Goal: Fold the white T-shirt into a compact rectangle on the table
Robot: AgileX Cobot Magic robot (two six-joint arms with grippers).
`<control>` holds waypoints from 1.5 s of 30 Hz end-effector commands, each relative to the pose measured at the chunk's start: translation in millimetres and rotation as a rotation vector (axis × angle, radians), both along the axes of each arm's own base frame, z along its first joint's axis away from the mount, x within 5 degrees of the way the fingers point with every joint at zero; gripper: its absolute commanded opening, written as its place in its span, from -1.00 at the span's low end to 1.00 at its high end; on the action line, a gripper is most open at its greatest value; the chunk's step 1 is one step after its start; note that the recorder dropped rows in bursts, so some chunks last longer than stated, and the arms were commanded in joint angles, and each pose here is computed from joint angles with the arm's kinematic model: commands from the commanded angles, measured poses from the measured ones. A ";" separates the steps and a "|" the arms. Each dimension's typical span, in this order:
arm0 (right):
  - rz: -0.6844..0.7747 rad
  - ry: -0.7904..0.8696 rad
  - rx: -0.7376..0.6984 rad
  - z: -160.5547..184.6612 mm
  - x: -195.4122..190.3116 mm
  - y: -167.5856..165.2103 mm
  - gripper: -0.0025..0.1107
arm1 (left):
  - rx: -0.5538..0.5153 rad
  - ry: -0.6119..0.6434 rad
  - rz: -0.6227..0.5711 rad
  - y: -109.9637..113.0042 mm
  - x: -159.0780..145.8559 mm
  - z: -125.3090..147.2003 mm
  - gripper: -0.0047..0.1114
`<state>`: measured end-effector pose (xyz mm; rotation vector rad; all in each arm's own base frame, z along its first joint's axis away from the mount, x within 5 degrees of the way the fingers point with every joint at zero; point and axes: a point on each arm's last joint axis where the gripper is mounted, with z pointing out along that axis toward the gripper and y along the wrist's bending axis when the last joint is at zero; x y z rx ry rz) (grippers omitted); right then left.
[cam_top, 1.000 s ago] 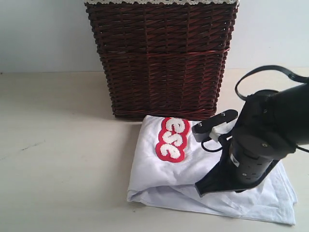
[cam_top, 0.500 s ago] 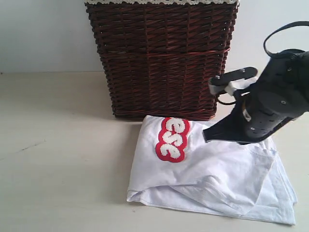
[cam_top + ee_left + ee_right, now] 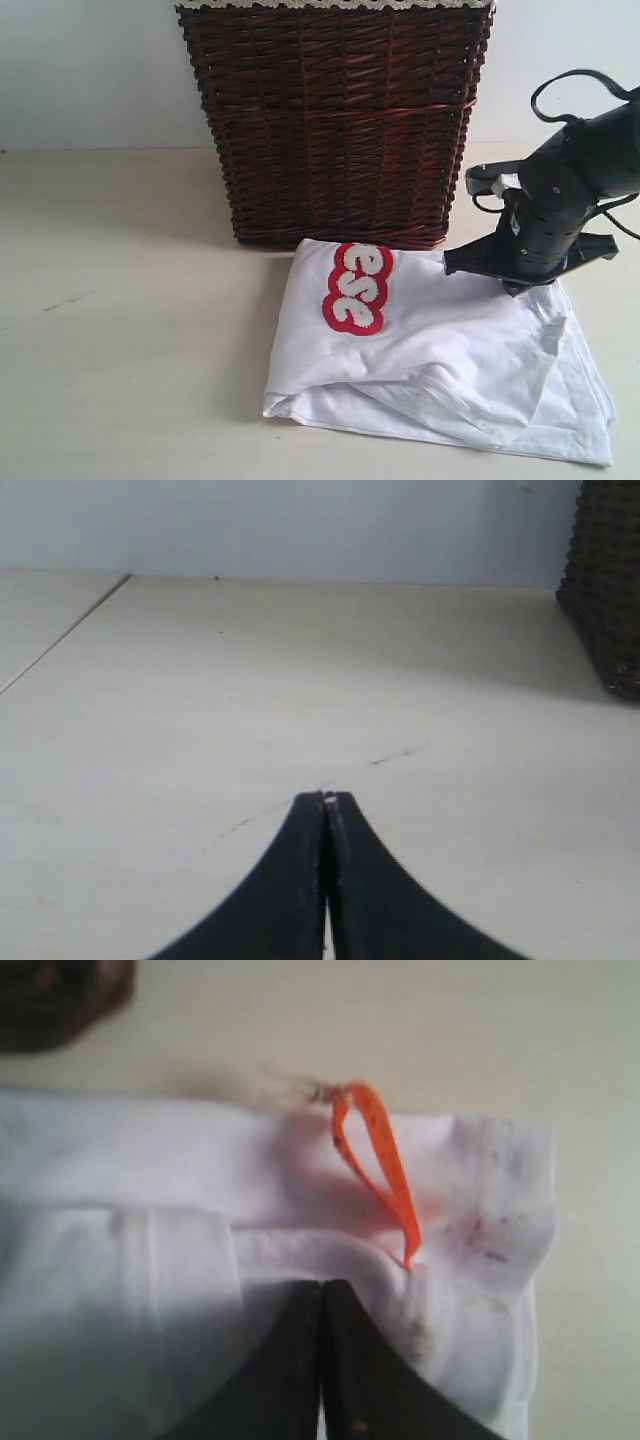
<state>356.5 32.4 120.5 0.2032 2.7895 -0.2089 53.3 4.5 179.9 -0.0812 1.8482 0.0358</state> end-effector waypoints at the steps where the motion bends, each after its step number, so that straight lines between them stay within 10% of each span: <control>1: -0.016 0.008 -0.014 9.7 -2.1 -3.5 -0.96 | 0.002 -0.014 -0.002 -0.1 -0.2 1.6 -0.92; 10: 0.148 -0.514 0.188 204.1 -77.0 3.4 -0.96 | 0.002 -0.014 -0.002 -0.1 -0.2 1.6 -0.92; 14: 0.237 -0.806 0.239 238.4 -133.8 8.7 -0.96 | 0.002 -0.014 -0.002 -0.1 -0.2 1.6 -0.92; 33: 0.332 -1.756 0.285 225.9 -342.8 -29.0 -0.96 | 0.002 -0.014 -0.002 -0.1 -0.2 1.6 -0.92; 45: 0.328 -1.844 0.306 224.6 -349.3 -30.1 -0.96 | 0.006 -0.013 0.000 0.0 -0.2 1.5 -0.92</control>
